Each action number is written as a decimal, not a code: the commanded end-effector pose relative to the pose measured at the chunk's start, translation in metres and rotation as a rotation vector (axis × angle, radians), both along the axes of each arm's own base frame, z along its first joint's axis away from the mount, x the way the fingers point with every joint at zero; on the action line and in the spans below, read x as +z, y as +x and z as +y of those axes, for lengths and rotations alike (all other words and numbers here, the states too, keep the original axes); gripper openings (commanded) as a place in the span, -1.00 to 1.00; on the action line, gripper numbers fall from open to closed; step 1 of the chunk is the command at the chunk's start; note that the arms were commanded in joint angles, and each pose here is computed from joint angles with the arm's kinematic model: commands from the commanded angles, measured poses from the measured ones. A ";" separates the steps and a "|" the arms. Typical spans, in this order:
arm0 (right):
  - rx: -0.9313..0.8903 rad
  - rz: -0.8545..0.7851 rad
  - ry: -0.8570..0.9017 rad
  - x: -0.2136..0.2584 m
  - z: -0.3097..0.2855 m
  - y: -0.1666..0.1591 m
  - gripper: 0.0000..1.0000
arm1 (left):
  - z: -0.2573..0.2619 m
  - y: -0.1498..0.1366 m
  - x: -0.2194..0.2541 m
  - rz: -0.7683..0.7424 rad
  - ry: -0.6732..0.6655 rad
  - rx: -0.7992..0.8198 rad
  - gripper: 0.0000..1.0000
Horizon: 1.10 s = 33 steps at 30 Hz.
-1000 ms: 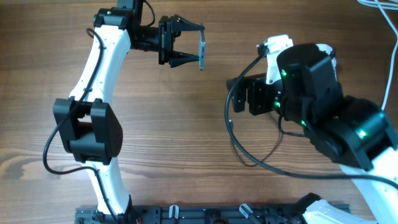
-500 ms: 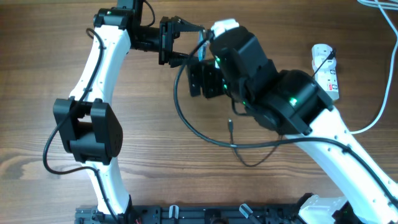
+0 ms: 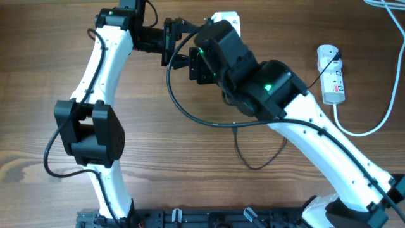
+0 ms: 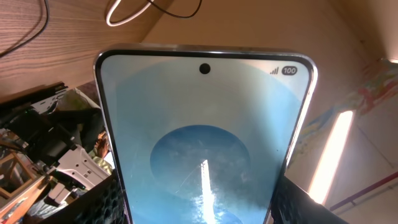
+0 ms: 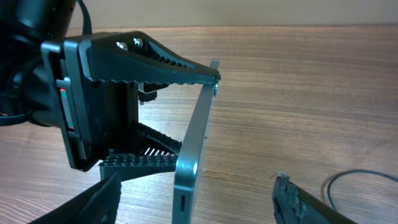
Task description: Plug charger to phone and switch on socket
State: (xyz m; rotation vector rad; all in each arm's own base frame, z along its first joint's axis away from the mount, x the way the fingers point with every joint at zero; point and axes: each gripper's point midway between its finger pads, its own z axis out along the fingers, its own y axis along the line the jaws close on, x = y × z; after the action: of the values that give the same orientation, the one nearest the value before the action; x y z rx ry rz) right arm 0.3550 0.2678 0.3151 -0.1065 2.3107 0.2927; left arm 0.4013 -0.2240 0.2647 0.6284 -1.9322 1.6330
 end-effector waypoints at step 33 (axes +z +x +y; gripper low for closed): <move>-0.075 -0.073 -0.007 -0.002 0.008 0.028 -0.37 | 0.003 -0.004 0.020 -0.033 -0.032 0.001 0.31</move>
State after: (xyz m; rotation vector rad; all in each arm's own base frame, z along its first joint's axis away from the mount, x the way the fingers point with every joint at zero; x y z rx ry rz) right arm 0.3786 0.2749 0.3091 -0.0435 2.2570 0.2542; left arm 0.4013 -0.2240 0.2647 0.6284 -1.9322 1.6330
